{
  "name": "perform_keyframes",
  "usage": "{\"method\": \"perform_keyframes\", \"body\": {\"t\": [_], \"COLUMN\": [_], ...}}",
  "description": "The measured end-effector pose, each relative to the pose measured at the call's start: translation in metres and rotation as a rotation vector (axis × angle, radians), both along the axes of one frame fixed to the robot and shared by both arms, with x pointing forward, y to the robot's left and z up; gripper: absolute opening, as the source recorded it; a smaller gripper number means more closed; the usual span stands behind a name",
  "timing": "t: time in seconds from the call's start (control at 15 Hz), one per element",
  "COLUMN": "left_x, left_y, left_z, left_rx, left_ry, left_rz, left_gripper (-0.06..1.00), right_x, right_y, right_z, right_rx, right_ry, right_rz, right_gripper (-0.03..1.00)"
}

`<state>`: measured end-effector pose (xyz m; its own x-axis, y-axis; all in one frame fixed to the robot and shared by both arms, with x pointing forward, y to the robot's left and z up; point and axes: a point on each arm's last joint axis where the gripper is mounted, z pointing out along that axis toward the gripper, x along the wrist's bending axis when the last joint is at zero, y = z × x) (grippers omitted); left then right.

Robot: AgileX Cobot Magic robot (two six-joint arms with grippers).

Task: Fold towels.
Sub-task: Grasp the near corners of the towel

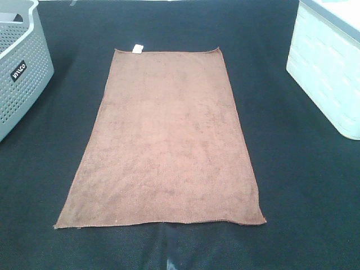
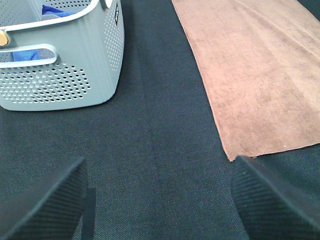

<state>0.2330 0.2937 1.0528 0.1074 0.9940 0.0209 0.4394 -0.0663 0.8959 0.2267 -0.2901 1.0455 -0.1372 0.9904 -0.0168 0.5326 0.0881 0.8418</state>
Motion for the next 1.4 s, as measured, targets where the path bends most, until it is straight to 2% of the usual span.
{"method": "perform_keyframes", "body": {"t": [1.4], "left_x": [0.0000], "left_y": [0.0000], "left_z": [0.0000], "left_rx": [0.000], "left_ry": [0.000], "left_rz": [0.000], "left_gripper": [0.75], "right_x": [0.0000], "right_y": [0.0000], "right_z": [0.0000], "right_rx": [0.000], "right_ry": [0.000], "right_rz": [0.000], "right_gripper": [0.77]}}
